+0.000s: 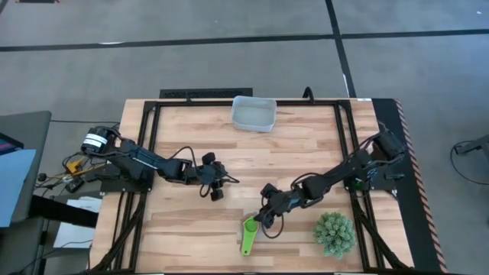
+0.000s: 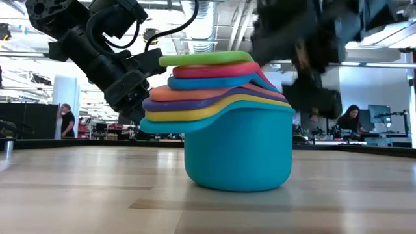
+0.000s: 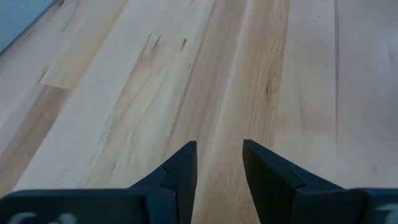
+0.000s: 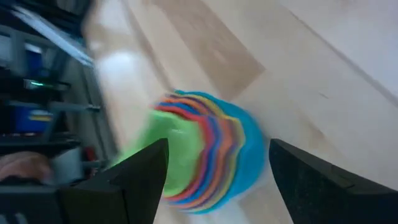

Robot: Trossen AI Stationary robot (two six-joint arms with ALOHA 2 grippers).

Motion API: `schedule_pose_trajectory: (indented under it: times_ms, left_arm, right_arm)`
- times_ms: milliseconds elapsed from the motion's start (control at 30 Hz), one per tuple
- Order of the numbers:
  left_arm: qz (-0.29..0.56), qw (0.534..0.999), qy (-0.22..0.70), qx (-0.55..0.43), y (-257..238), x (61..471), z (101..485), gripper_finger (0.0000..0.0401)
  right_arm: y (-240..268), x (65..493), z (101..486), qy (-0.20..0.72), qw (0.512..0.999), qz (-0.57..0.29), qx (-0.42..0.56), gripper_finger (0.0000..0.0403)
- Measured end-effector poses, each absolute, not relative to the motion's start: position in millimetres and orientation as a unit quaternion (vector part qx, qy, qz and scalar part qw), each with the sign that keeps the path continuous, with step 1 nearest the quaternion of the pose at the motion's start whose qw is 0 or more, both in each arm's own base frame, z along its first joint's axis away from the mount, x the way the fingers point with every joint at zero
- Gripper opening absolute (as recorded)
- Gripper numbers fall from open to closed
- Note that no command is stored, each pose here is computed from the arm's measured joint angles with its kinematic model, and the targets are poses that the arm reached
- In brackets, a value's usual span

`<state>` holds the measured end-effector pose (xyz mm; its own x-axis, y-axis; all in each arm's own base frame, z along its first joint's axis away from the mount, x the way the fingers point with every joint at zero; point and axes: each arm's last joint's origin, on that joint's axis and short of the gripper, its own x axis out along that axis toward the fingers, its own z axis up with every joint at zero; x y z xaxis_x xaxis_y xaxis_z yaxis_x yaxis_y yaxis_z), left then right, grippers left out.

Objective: Nest measuring cups in basket
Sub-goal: Put the nested measuring cups into the bin

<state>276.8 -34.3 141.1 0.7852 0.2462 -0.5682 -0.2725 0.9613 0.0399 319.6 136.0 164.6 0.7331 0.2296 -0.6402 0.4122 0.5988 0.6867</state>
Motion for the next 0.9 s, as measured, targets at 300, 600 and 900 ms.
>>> schedule_pose_trajectory:
  times_ms: [300, 600, 900]
  left_arm:
    - [0.134, 0.944, 0.300, -0.024, -35, 277, 141, 0.0118]
    - [0.133, 0.944, 0.301, -0.033, -35, 276, 141, 0.0118]
    - [0.136, 0.943, 0.300, -0.046, -35, 276, 140, 0.0118]
  right_arm:
    - [146, 333, 150, 0.383, 0.812, -0.027, 0.440, 0.0302]
    - [147, 334, 151, 0.382, 0.811, -0.018, 0.444, 0.0302]
    - [145, 333, 149, 0.387, 0.808, -0.027, 0.443, 0.0302]
